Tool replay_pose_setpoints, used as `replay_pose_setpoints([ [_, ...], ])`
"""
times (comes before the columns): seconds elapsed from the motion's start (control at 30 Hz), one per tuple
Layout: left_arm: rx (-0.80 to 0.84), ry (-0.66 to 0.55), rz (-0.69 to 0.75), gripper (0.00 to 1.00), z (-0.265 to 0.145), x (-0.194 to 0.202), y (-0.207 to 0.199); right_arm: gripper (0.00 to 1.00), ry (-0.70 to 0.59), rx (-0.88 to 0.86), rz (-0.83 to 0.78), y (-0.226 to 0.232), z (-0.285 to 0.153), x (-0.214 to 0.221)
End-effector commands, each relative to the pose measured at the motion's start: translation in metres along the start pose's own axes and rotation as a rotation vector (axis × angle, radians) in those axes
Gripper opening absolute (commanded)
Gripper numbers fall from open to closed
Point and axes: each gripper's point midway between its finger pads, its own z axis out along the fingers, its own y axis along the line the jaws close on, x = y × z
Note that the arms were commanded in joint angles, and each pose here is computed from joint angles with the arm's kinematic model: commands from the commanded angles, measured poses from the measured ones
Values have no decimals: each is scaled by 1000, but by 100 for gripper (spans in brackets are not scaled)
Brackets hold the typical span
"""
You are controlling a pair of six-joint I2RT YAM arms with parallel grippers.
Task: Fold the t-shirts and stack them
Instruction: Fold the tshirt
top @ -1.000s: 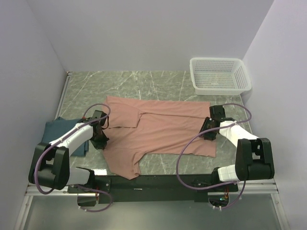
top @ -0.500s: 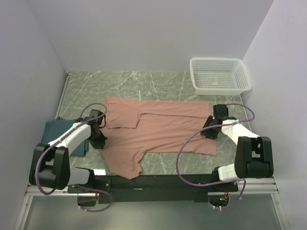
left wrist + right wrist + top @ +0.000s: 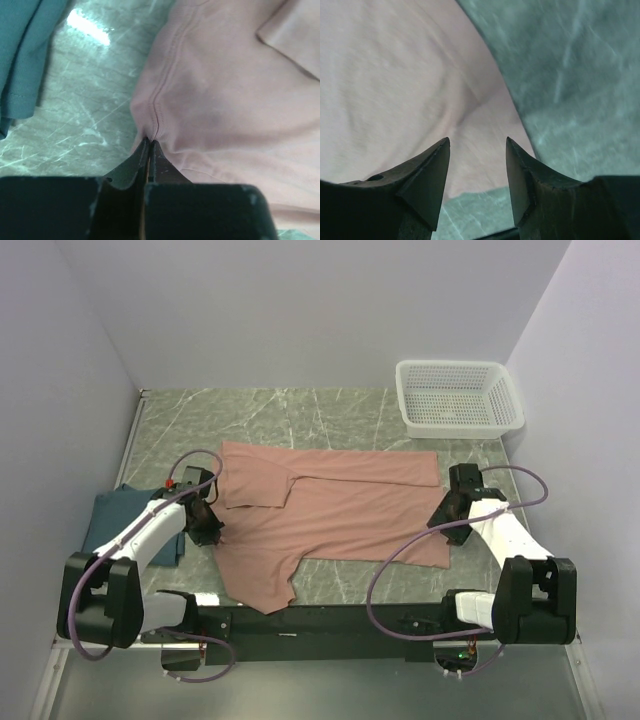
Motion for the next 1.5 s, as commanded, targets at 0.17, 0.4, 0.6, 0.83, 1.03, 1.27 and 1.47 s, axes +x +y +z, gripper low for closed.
replay_pose_setpoints([
  [0.17,92,-42,25,1,-8,-8,-13,56,125,137,106,-27,-20,29],
  [0.4,110,-43,29,1,-11,-7,-15,56,205,164,163,-30,-22,48],
  [0.6,122,-48,30,1,-11,-8,-17,56,214,181,222,-34,-22,58],
  [0.83,128,-41,37,1,-11,-7,-18,55,172,149,322,-29,-9,60],
  [1.03,119,-43,34,1,-11,-7,-17,51,148,157,381,-31,4,60],
  [1.27,100,-46,20,1,-10,-8,-14,45,110,172,432,-43,15,62],
  [1.47,82,-48,7,1,-11,-9,-11,14,76,215,432,-52,8,52],
])
